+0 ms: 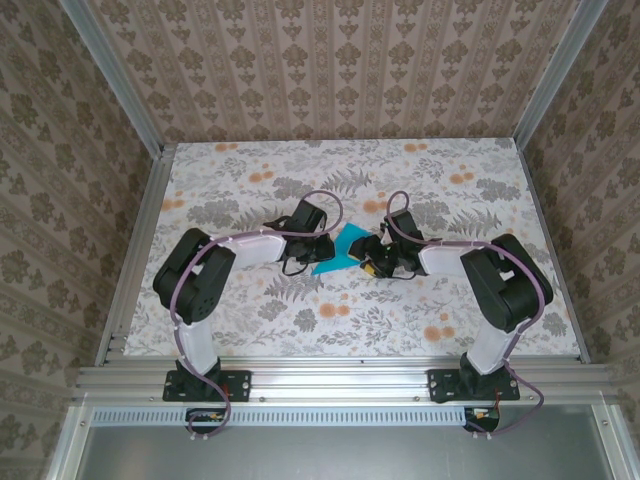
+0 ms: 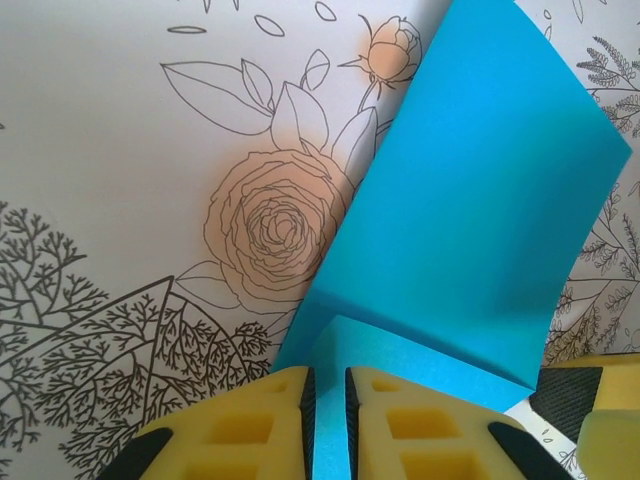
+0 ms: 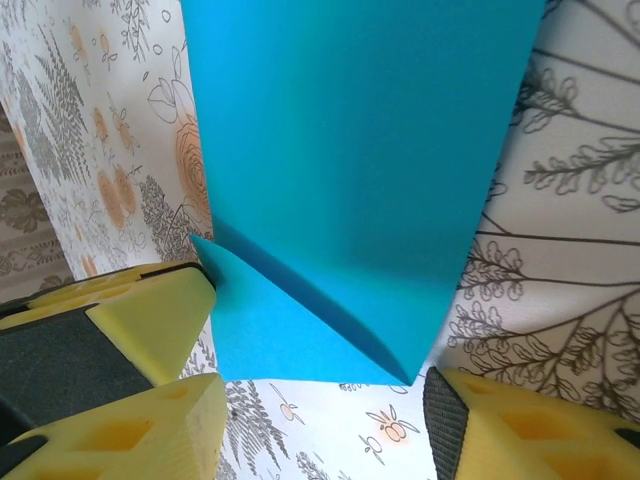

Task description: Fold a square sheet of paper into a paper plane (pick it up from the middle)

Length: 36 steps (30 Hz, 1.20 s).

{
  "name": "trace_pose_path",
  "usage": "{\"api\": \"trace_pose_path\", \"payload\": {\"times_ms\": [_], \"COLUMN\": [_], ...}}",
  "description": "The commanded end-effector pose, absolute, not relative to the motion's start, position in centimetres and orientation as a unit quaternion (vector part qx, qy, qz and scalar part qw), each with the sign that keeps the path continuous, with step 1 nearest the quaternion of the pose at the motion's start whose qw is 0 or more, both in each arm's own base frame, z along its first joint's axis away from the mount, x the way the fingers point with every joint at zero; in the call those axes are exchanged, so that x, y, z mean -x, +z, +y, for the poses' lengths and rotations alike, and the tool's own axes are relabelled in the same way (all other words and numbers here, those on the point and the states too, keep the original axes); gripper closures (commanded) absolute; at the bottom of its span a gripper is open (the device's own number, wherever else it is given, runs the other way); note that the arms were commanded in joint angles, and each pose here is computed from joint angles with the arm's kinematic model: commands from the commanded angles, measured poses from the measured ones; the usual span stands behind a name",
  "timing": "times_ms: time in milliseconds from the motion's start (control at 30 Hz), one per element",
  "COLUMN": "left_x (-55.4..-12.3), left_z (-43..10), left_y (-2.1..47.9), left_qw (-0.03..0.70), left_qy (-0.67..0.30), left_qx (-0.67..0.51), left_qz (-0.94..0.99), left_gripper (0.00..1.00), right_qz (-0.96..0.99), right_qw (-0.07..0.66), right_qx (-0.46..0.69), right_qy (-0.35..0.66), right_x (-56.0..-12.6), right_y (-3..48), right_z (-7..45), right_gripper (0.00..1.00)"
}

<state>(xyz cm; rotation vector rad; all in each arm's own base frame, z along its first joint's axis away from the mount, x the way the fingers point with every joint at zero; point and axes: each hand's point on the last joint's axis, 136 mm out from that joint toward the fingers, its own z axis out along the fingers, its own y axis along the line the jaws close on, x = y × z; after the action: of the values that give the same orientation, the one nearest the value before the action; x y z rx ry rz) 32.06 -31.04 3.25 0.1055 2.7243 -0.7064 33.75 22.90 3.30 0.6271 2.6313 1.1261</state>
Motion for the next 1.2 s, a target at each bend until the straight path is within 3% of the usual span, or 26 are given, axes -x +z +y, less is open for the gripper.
{"api": "trace_pose_path", "payload": {"times_ms": [0, 233, 600, 1167], "left_x": [-32.1, -31.9, -31.7, -31.8], "left_z": [-30.5, -30.2, -30.2, -30.2], "left_y": [2.6, 2.1, 1.8, 2.1], "left_qw": [0.154, 0.147, 0.141, 0.144], "left_qy": [-0.239, -0.234, -0.237, -0.240], "left_qx": [-0.025, -0.014, -0.013, -0.010], "left_qz": [0.958, 0.961, 0.961, 0.960], "left_gripper": [0.79, 0.77, 0.77, 0.77], "right_qz": [0.897, 0.886, 0.870, 0.848], "right_qw": [0.106, 0.103, 0.094, 0.098], "right_qx": [-0.238, -0.239, -0.231, -0.261], "right_qy": [0.358, 0.384, 0.426, 0.451], "right_x": [-33.2, -33.5, -34.2, -35.3], "right_y": [2.7, 2.9, 3.2, 2.9], "right_z": [21.9, 22.7, 24.6, 26.0], "right_gripper": [0.42, 0.45, 0.61, 0.77]}}
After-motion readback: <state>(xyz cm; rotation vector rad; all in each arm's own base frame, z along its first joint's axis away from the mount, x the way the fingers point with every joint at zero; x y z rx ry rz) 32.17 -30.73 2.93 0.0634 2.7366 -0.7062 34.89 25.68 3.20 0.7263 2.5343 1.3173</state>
